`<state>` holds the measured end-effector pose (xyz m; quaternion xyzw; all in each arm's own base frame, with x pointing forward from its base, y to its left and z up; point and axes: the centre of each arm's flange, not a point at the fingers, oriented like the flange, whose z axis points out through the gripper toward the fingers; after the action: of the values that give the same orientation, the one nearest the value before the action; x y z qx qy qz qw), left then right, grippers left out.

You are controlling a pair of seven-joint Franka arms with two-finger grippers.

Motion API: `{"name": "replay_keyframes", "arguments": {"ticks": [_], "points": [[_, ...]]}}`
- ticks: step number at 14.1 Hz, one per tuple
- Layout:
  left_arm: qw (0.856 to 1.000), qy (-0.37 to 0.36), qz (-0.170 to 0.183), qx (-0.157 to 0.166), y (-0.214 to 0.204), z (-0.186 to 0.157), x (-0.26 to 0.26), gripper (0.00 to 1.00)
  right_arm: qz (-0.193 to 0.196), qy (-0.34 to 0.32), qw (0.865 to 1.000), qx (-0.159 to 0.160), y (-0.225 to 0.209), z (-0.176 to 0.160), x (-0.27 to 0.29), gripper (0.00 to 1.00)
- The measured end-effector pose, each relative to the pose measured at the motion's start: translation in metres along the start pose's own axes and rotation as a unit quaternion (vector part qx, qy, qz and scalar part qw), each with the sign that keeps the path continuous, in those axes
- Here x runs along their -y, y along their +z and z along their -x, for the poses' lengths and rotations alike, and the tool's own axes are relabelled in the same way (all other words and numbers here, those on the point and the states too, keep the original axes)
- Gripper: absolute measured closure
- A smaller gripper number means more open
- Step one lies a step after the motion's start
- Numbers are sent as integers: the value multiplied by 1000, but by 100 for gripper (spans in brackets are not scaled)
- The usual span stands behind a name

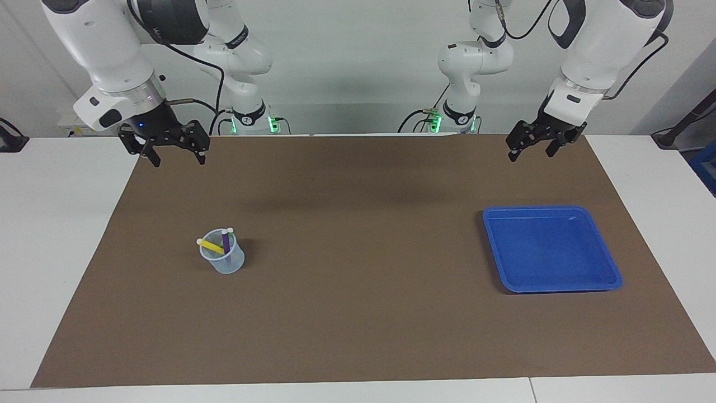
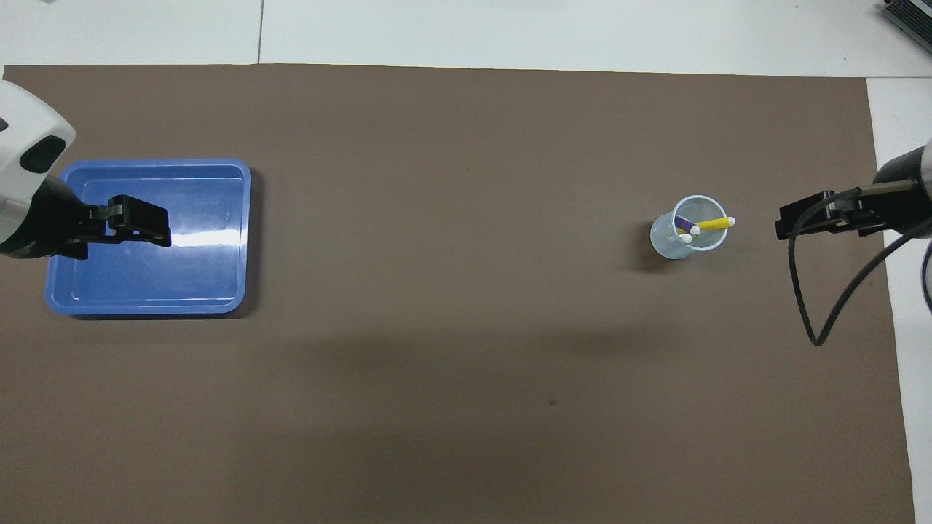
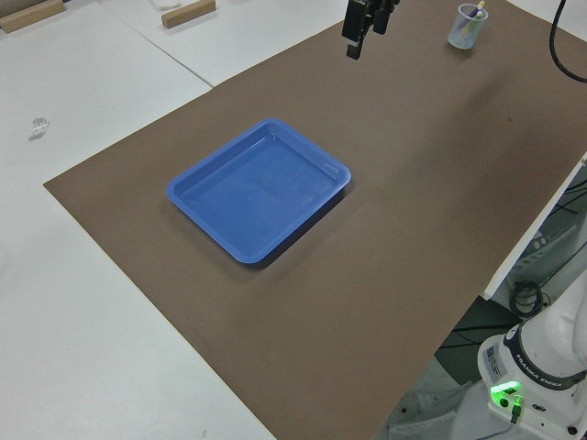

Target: Right arm passes pens to left for tray arrangement

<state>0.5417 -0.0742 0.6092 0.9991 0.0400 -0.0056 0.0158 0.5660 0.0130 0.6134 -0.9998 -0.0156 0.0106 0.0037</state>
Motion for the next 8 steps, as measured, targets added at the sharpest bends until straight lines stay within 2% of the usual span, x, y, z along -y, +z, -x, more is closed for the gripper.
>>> {"name": "replay_keyframes", "arguments": {"ticks": [8], "points": [[1000, 0, 0, 0, 0, 0, 1, 0, 0, 0, 1000, 4, 0, 1, 1, 0]]}}
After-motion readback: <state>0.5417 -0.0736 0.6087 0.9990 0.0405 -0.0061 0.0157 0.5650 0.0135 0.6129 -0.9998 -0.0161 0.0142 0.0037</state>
